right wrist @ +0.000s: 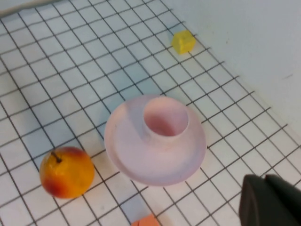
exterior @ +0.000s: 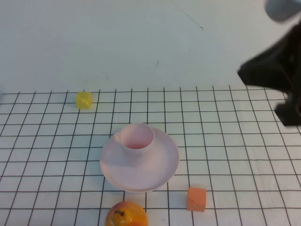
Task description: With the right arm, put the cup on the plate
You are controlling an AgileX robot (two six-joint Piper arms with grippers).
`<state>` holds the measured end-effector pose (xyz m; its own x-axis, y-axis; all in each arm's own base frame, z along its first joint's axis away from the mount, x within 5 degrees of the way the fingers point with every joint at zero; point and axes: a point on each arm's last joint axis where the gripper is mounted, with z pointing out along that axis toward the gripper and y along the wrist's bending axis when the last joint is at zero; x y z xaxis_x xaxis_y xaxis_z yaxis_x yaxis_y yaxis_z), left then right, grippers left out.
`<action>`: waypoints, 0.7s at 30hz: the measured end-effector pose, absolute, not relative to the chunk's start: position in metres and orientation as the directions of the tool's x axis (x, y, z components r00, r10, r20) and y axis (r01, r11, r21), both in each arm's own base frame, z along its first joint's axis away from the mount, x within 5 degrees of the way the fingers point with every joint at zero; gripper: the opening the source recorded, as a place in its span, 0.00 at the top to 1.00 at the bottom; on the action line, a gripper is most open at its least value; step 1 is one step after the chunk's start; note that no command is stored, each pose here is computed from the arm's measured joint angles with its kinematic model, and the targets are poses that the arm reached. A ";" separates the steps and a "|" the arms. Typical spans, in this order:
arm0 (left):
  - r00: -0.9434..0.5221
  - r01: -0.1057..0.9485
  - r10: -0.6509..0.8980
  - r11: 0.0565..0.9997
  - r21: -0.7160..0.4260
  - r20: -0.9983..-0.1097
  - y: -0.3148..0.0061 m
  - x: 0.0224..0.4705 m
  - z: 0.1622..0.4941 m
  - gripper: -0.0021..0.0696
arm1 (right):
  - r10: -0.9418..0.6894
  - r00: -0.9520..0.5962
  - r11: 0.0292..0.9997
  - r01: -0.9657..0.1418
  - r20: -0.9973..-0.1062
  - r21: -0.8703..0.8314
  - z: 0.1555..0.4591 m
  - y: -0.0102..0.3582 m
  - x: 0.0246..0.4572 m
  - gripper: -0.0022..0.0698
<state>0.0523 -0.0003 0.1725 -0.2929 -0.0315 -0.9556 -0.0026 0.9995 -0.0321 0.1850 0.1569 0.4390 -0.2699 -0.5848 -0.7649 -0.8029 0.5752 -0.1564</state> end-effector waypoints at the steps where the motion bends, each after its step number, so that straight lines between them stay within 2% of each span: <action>1: -0.293 -0.003 -0.031 0.999 -0.032 -0.956 0.000 0.052 0.173 0.97 | -0.581 -0.258 0.576 -0.801 -0.772 -0.165 0.435 0.150 0.177 0.97; 4: -0.293 -0.003 -0.031 0.999 -0.032 -0.956 0.000 0.052 0.173 0.97 | -0.575 -0.250 0.581 -0.795 -0.779 -0.174 0.408 0.132 0.154 0.97; 9: -0.293 -0.003 -0.031 0.999 -0.032 -0.956 0.000 0.052 0.173 0.97 | -0.473 -0.177 0.637 -0.745 -0.863 -0.196 0.369 0.097 0.114 0.97; 14: -0.293 -0.003 -0.031 0.999 -0.032 -0.956 0.000 0.052 0.173 0.97 | -0.272 -0.181 0.774 -0.625 -0.945 -0.103 0.327 0.060 0.083 0.97; 18: -0.293 -0.003 -0.031 0.999 -0.032 -0.956 0.000 0.052 0.173 0.97 | -0.191 -0.227 0.863 -0.503 -0.955 -0.053 0.285 0.042 0.074 0.97; 21: -0.293 -0.003 -0.031 0.999 -0.032 -0.956 0.000 0.052 0.173 0.97 | -0.164 -0.239 0.896 -0.443 -0.957 -0.043 0.266 0.035 0.069 0.97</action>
<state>0.0523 -0.0003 0.1725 -0.2929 -0.0315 -0.9556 -0.0026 0.9995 -0.0321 0.0688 0.0346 0.2655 -0.2386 -0.1640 -0.9572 -0.4426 0.8957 -0.0432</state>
